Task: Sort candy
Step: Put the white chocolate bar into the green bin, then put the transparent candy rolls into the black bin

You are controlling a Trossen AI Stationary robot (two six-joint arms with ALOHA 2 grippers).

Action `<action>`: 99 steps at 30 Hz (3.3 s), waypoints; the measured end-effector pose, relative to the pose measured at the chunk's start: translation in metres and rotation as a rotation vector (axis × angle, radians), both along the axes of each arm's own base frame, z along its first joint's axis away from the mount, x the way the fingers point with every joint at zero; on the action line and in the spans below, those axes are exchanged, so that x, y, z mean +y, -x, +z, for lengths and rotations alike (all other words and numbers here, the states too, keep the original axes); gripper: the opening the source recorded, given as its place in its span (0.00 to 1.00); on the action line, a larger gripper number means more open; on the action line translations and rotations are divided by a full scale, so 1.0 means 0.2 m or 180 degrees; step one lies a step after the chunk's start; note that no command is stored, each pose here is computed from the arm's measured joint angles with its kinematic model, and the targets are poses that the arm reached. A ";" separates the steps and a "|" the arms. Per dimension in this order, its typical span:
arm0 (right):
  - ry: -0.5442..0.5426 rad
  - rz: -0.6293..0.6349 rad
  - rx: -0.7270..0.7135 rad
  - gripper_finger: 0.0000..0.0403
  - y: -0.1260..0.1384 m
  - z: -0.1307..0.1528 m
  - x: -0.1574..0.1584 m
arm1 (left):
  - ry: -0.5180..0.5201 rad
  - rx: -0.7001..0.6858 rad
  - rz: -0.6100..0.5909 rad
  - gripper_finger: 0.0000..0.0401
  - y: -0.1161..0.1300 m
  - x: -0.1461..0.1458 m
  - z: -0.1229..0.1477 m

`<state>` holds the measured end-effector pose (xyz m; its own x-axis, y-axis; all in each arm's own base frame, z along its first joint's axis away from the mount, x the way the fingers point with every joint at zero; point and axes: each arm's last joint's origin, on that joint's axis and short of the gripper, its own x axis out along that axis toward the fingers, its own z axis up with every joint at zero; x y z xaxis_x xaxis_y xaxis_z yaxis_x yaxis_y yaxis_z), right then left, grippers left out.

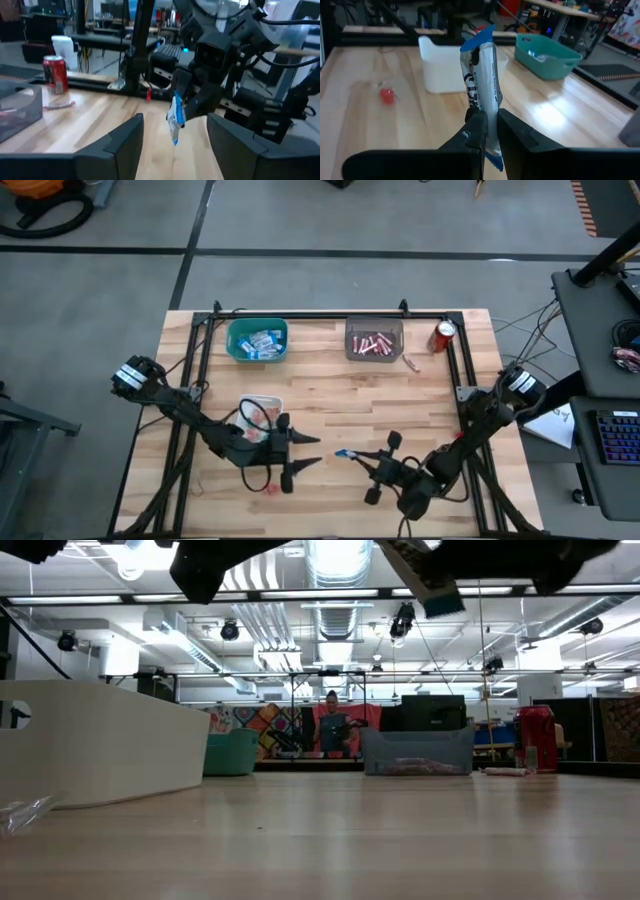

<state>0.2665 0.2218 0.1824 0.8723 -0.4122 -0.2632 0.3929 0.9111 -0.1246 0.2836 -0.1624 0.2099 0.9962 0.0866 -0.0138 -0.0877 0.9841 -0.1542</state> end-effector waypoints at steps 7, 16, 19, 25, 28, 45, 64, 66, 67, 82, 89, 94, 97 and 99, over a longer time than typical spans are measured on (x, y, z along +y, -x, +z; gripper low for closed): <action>0.0054 0.0183 -0.0198 0.08 -0.09 0.08 -0.02 | -0.0019 -0.0081 0.0025 0.49 -0.03 0.00 -0.01; 0.0015 0.0453 -0.0280 0.08 -0.17 0.14 -0.06 | -0.0376 -0.0150 0.0139 0.48 -0.18 -0.09 0.00; 0.0017 0.0461 -0.0274 0.08 -0.17 0.14 -0.06 | -0.0424 -0.0136 0.0142 0.46 -0.20 -0.10 -0.01; 0.0135 0.0461 -0.0230 0.08 -0.18 0.14 -0.07 | -0.0452 -0.0112 0.0219 0.20 -0.19 -0.10 -0.01; 0.0167 0.0430 -0.0212 0.10 -0.20 0.14 -0.10 | -0.0475 -0.0093 0.0261 0.04 -0.19 -0.09 -0.01; 0.0237 0.0061 0.0393 0.48 -0.38 0.31 -0.36 | -0.0842 0.1260 0.0796 0.02 0.10 0.27 0.30; 0.0371 -0.0598 0.1197 0.48 -0.42 0.28 -0.70 | -0.0155 0.3043 0.2241 0.03 0.39 1.34 0.12; 0.0378 -0.0660 0.1249 0.48 -0.42 0.28 -0.74 | -0.0038 0.3016 0.1969 0.04 0.42 1.41 0.11; 0.0384 -0.0688 0.1277 0.48 -0.42 0.29 -0.76 | -0.0024 0.3027 0.1859 0.04 0.43 1.44 0.10; 0.0052 -0.0743 0.1413 0.48 -0.44 0.29 -0.98 | 0.0291 0.3105 0.1283 0.14 0.55 1.70 0.01; 0.0006 -0.0745 0.1446 0.48 -0.42 0.31 -1.01 | 0.0314 0.3262 0.1514 0.31 0.55 1.72 -0.02; -0.0242 -0.0930 0.1723 0.48 -0.31 0.35 -1.06 | 0.0281 0.3211 0.1822 0.40 0.57 1.71 0.05; -0.0562 -0.1067 0.1929 0.48 -0.23 0.38 -1.13 | 0.0293 0.3011 0.1930 0.42 0.57 1.71 0.13; -0.0726 -0.1201 0.2059 0.48 -0.17 0.39 -1.17 | 0.0288 0.2851 0.1963 0.43 0.56 1.69 0.18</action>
